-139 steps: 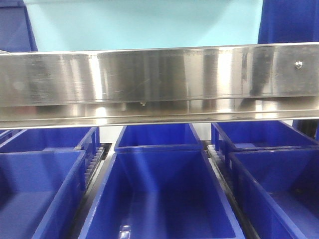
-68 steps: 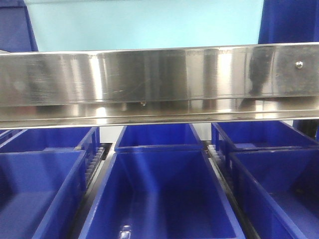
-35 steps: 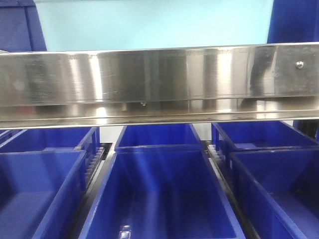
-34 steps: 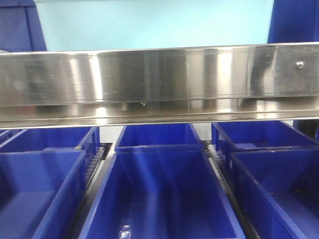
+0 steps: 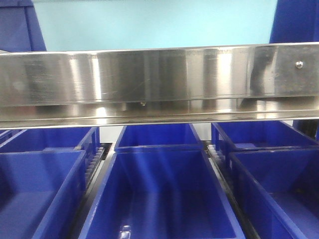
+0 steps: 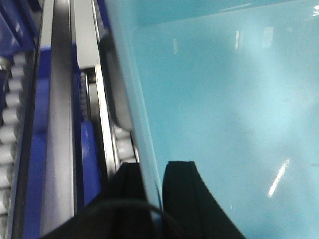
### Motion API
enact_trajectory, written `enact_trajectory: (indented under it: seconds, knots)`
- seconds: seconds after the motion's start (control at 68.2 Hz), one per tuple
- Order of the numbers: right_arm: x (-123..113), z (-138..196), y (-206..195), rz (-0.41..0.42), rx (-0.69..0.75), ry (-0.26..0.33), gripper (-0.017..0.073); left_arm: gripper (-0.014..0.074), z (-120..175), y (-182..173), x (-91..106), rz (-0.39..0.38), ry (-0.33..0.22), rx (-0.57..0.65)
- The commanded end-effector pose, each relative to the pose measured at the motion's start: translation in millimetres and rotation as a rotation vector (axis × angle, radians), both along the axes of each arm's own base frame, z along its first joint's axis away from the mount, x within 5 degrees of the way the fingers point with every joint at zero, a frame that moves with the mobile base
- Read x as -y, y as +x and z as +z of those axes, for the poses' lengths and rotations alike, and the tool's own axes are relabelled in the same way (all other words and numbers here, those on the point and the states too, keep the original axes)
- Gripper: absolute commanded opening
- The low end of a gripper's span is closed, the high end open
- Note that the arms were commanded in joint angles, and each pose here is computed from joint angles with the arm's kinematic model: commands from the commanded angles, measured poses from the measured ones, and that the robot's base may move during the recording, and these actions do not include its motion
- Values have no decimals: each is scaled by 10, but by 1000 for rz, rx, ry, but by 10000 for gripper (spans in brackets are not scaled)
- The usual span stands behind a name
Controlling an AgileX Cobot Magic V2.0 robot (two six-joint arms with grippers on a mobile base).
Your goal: Move two blue bins to right shelf middle
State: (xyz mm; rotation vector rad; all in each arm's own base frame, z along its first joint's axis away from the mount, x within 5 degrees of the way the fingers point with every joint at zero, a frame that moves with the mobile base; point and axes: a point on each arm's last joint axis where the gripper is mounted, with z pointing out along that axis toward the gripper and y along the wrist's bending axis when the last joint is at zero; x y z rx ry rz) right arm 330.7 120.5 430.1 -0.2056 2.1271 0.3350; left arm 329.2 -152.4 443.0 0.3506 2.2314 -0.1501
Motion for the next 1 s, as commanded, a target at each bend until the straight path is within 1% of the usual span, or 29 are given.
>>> enact_trajectory:
  seconds: [0.0, 0.029, 0.044, 0.103, 0.176, 0.205, 0.235, 0.293, 0.337, 0.396, 0.499, 0.645, 0.733, 0.85, 0.982]
  knots:
    - [-11, 16, -22, 7, -14, 9, 130, 22, -49, -12, 4, -1, 30, -43]
    - [-11, 17, -22, 7, -13, 9, 207, 66, -53, -15, 2, 0, 32, -47]
    - [-11, 17, -22, 7, -13, 9, 223, 91, -53, -15, 2, 0, 32, -48]
    - [-11, 27, -23, 7, -10, 10, 356, 202, -54, -16, 1, 0, 33, -49]
    - [-6, 43, -37, 8, -7, 11, 461, 353, -53, -15, 2, 0, 32, -47]
    - [-3, 52, -44, 8, -5, 12, 485, 427, -53, -15, 2, 0, 32, -47]
    - [2, 69, -59, 8, 0, 14, 499, 482, -53, -15, 2, 0, 32, -47]
    - [16, 110, -98, 8, 9, 17, 501, 571, -48, -22, -2, 1, 33, -49]
    - [28, 137, -128, 8, 13, 16, 496, 610, -33, -38, -11, 1, 32, -49]
    - [47, 178, -177, 8, 17, 15, 496, 610, -9, -64, -24, 2, 31, -47]
    - [73, 197, -245, 12, -4, -5, 496, 608, 23, -123, -57, 7, 37, -62]
    - [78, 143, -265, 20, -60, -33, 496, 608, -18, -158, -78, 39, 34, -121]
    - [65, 77, -229, 23, -93, -48, 496, 608, -89, -146, -71, 68, 13, -146]
    - [31, -53, -135, 24, -142, -65, 496, 608, -206, -128, -44, 70, -1, -175]
    - [-15, -254, -9, 27, -220, -93, 496, 608, -398, -91, -20, 64, 9, -196]
